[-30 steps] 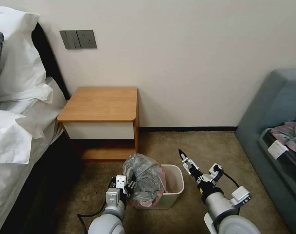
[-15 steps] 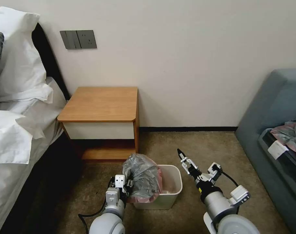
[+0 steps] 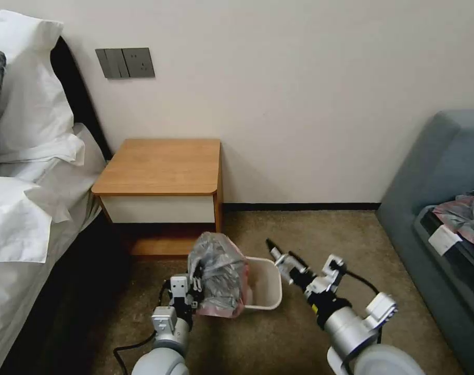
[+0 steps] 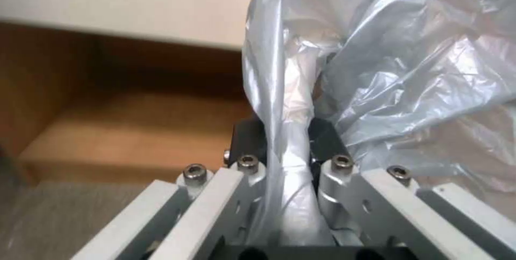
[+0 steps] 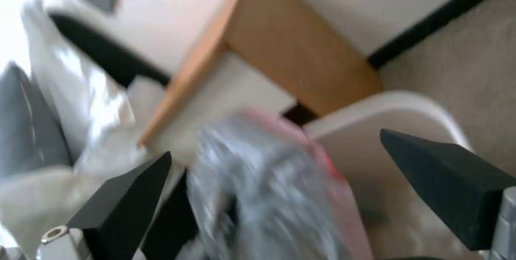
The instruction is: Pick up the garbage bag from the table and place it over the trash can.
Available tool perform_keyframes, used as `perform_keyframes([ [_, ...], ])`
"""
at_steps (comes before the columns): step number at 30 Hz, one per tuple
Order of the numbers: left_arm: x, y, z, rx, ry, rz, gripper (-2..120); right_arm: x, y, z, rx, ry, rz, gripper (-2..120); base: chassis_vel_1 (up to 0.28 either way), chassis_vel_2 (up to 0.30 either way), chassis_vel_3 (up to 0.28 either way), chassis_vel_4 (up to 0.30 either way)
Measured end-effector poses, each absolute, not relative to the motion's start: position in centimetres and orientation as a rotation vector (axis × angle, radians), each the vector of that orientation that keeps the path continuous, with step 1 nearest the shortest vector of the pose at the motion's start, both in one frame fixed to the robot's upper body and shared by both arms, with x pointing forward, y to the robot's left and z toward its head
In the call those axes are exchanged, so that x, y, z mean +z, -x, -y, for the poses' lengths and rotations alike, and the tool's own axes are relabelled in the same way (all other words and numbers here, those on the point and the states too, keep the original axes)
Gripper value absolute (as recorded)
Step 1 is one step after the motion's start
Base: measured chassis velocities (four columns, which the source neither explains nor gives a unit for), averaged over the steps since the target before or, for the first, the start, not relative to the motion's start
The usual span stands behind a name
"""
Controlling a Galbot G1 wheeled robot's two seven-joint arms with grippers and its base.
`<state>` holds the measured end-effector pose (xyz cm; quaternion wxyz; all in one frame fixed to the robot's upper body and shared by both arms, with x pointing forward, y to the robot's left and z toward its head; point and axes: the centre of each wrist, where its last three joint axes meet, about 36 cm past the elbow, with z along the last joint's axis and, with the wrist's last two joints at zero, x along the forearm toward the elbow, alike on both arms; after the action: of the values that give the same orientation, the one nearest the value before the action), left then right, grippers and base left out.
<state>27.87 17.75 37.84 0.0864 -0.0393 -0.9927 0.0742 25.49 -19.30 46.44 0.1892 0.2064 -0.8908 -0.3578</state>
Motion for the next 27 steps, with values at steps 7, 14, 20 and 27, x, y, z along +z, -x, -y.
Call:
perform_keyframes([
  [7,38.9,-27.8,-18.9,0.252,0.191,3.055,6,45.8,-26.3,18.1,-0.929,-0.714,2.457,100,0.000,0.000,0.000,0.000],
  [14,39.1,-28.0,-19.3,0.262,0.298,3.106,6,45.7,-27.5,17.6,-0.852,-0.778,2.531,100,0.000,0.000,0.000,0.000],
  [20,38.8,-27.8,-19.2,0.270,0.324,3.117,6,45.7,-28.1,17.1,-0.858,-0.777,2.548,100,0.000,0.000,0.000,0.000],
  [27,38.5,-27.9,-19.2,0.299,0.353,3.130,6,45.1,-29.2,17.0,-0.860,-0.751,2.555,100,0.000,0.000,0.000,0.000],
])
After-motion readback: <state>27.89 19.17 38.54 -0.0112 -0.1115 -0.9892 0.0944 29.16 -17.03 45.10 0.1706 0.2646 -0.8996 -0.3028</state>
